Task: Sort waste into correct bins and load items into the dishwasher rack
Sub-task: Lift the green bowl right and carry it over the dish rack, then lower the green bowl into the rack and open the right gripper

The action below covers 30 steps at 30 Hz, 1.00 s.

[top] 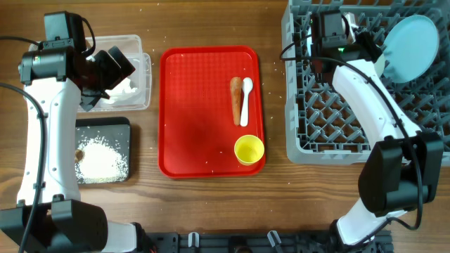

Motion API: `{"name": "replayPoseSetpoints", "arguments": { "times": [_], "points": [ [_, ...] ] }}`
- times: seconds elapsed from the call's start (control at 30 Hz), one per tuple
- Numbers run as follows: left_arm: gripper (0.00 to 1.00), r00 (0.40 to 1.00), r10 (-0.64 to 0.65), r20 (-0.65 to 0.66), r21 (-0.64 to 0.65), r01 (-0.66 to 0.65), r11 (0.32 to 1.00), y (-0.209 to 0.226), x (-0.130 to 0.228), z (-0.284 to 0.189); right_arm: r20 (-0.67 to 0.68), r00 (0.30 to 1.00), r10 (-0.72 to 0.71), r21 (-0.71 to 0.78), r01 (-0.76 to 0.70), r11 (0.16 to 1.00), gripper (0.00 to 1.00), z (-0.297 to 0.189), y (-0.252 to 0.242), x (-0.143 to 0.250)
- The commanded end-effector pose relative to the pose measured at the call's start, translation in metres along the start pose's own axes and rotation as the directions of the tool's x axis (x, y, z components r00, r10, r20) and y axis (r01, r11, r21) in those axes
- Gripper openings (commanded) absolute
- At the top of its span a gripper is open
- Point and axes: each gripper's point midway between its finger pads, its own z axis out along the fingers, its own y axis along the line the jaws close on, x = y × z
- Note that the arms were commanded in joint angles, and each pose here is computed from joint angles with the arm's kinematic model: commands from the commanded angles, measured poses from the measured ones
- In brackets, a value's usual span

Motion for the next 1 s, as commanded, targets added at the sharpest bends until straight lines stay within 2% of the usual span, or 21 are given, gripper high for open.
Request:
{"name": "replayPoseSetpoints", "arguments": {
  "times": [0.0, 0.53, 0.73, 0.87, 0.97],
  "points": [
    [1.00, 1.000, -0.005, 0.003, -0.007, 0.005, 1.000, 0.002, -0.001, 0.002, 0.019, 0.998, -0.062, -0.064, 0.063, 0.996, 0.05, 0.002, 0.027, -0.001],
    [1.00, 1.000, -0.005, 0.003, -0.007, 0.005, 1.000, 0.002, -0.001, 0.002, 0.053, 0.993, -0.107, -0.077, 0.110, 0.991, 0.04, -0.011, 0.045, -0.004],
    [1.00, 1.000, -0.005, 0.007, -0.005, 0.005, 1.000, 0.002, -0.001, 0.002, -0.091, 0.989, -0.115, 0.170, 0.130, 0.977, 0.04, -0.012, 0.000, 0.016],
    [1.00, 1.000, -0.005, 0.007, -0.005, 0.005, 1.000, 0.002, -0.001, 0.002, -0.107, 0.989, -0.097, 0.169, 0.115, 0.979, 0.05, -0.013, 0.003, 0.026],
    [1.00, 1.000, -0.005, 0.009, -0.003, 0.005, 1.000, 0.002, -0.002, 0.002, -0.112, 0.989, -0.093, 0.110, 0.106, 0.988, 0.04, -0.015, 0.016, 0.037]
  ]
}}
